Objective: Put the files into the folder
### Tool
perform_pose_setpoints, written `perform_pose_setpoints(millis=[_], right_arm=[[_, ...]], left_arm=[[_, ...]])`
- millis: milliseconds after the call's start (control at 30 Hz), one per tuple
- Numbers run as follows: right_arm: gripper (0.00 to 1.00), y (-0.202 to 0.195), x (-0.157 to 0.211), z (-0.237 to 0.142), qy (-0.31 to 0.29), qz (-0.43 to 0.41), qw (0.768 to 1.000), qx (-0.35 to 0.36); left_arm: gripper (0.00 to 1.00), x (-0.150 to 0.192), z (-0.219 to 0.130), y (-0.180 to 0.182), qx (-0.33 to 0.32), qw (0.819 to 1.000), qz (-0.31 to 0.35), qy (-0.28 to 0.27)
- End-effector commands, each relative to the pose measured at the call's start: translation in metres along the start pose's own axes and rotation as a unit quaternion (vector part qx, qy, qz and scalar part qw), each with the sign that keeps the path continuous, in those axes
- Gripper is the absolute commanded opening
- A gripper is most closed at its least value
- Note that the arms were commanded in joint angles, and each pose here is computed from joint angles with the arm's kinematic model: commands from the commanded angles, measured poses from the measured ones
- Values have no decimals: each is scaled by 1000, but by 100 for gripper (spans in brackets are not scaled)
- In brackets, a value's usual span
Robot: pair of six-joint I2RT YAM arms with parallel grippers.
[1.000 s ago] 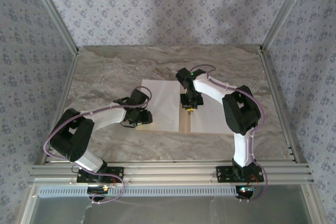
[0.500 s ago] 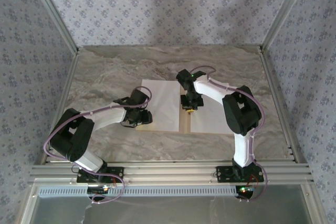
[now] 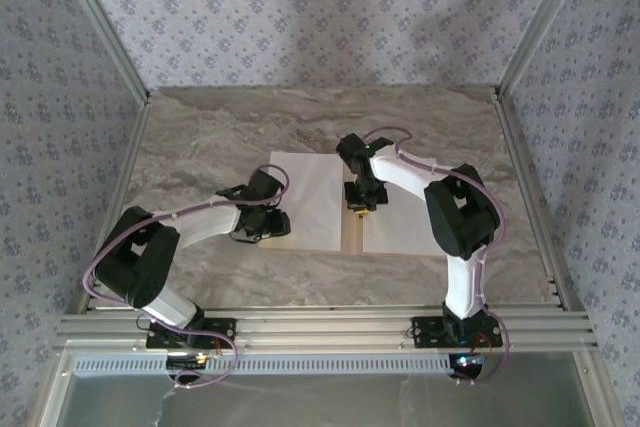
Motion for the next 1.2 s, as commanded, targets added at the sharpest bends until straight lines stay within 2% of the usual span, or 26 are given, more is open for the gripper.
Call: perform_pose_setpoints(millis=[0,1167], right_arm=[[10,-28,17,25,55,7,996,77],[8,-30,23,44,72,15,995,67]], left_arm=[[43,17,5,14,-46,998,-9,43],[43,19,7,15,-47,998,-10,46]])
Point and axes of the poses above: each hand's point on the last joint's axis, 136 mm out from that joint toward the fingers, its own z axis out along the fingers, its own y axis along the line the jaws close on, x = y × z, the point moved 8 cm from there along -z, back along the fingers, and after that the axes turned 5 degrees about z, right-handed, at the moved point
